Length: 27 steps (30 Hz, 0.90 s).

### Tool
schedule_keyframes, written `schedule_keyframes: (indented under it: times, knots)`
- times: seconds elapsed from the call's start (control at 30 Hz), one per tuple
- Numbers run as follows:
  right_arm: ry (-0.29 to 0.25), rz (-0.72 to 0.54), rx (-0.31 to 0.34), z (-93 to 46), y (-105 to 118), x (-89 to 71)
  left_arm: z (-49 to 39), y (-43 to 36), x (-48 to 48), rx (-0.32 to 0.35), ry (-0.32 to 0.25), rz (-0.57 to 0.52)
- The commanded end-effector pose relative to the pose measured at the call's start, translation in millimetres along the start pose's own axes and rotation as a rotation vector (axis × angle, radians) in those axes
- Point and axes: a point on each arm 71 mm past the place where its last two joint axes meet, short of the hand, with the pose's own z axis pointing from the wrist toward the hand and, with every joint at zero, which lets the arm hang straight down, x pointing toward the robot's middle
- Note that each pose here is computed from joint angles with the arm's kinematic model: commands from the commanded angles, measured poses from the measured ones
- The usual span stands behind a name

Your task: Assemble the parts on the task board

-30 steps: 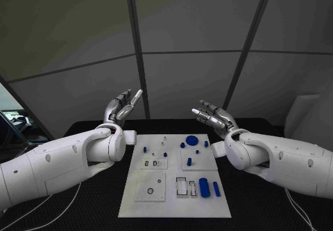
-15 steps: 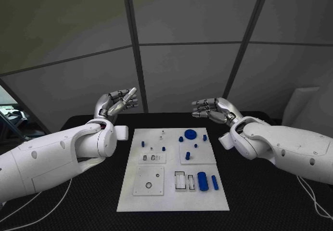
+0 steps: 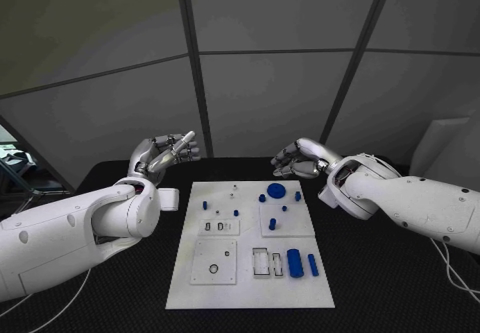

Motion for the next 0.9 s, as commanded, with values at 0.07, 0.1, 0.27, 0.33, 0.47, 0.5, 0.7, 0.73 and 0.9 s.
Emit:
schedule_keyframes:
  times: [0.07,0.1,0.27,0.33,0.47,0.5,0.7,0.73,0.9]
  knots:
    - [0.08,-0.279,0.031,9.0,10,1.7,-1.7,-5.5,6.2,0.018,0.039,-0.009]
    - [0.085,-0.31,0.03,11.5,13,1.9,-1.8,-5.9,6.7,0.017,0.04,-0.01]
    - [0.099,-0.41,0.02,22.0,23,5.4,-2.8,-7.1,9.1,0.015,0.049,-0.015]
    - [0.11,-0.434,0.016,26.4,25,7.9,-3.2,-7.5,10.4,0.014,0.054,-0.018]
    - [0.135,-0.481,0.012,34.8,28,13.5,-4.0,-9.1,14.4,0.01,0.071,-0.028]
    - [0.141,-0.49,0.012,36.5,29,14.6,-4.1,-9.7,15.3,0.01,0.075,-0.03]
    - [0.18,-0.519,0.017,41.8,30,20.1,-4.4,-13.5,18.9,0.014,0.088,-0.037]
    - [0.186,-0.521,0.017,42.2,30,20.8,-4.5,-13.9,19.0,0.015,0.089,-0.037]
    - [0.216,-0.531,0.019,44.2,31,24.9,-4.9,-15.7,18.9,0.017,0.091,-0.038]
